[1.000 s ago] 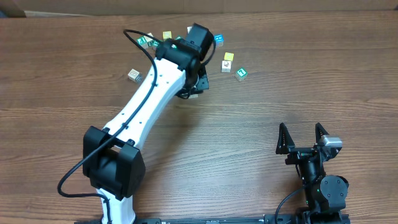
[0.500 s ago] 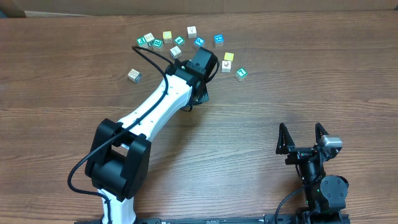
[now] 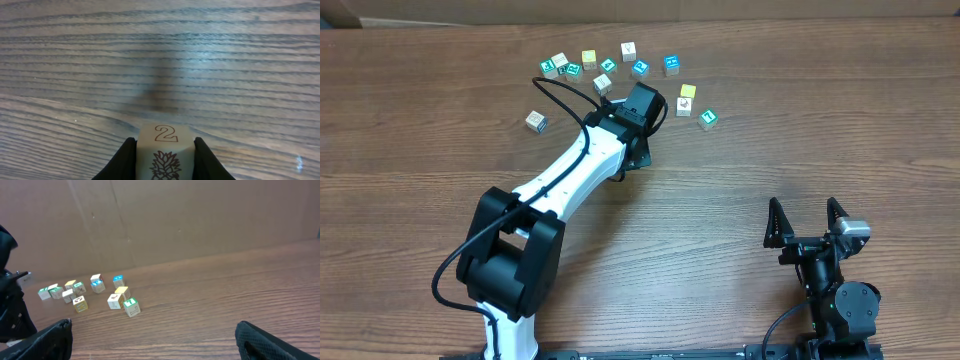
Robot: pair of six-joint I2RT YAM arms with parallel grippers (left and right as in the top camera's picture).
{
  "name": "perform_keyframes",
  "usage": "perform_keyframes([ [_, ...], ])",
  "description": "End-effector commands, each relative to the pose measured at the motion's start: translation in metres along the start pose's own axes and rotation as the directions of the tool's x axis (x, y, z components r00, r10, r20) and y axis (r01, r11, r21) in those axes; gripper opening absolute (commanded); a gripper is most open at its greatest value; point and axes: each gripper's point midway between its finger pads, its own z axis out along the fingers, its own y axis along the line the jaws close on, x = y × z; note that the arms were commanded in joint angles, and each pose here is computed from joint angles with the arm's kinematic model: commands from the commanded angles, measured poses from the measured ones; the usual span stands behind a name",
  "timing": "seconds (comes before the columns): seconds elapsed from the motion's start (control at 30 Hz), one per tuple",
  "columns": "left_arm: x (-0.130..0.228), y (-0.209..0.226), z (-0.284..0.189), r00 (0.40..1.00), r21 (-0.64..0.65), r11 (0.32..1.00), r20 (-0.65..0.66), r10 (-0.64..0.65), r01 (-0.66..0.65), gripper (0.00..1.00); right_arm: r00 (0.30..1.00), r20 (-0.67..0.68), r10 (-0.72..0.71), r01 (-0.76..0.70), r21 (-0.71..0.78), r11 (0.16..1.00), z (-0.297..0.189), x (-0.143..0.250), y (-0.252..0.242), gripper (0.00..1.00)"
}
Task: Form a horizontal line
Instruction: 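Carry the '2' block with the left gripper toward the table center, then lower the '2' block onto the table and open the left gripper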
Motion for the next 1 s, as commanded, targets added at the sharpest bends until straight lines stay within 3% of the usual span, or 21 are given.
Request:
perform_keyframes([
  [0.0,0.0071,0.0088,0.018,0.999,-0.053,0.998,-0.022,0.036,-0.037,0.07,1.0,0.007,-0.008,0.008,0.001,1.0,0.0,0.001,-0.001,1.0],
  [0.63,0.0109,0.0079,0.0248,0.997,-0.042,0.996,-0.025,0.078,-0.079,0.04,1.0,0.007,-0.008,0.008,0.001,1.0,0.0,0.001,-0.001,1.0],
  [0.97,0.0101,0.0043,0.0274,0.997,-0.022,0.997,-0.016,0.073,-0.074,0.09,1.0,0.006,-0.008,0.008,0.002,1.0,0.0001,0.0012,-0.0011,1.0],
])
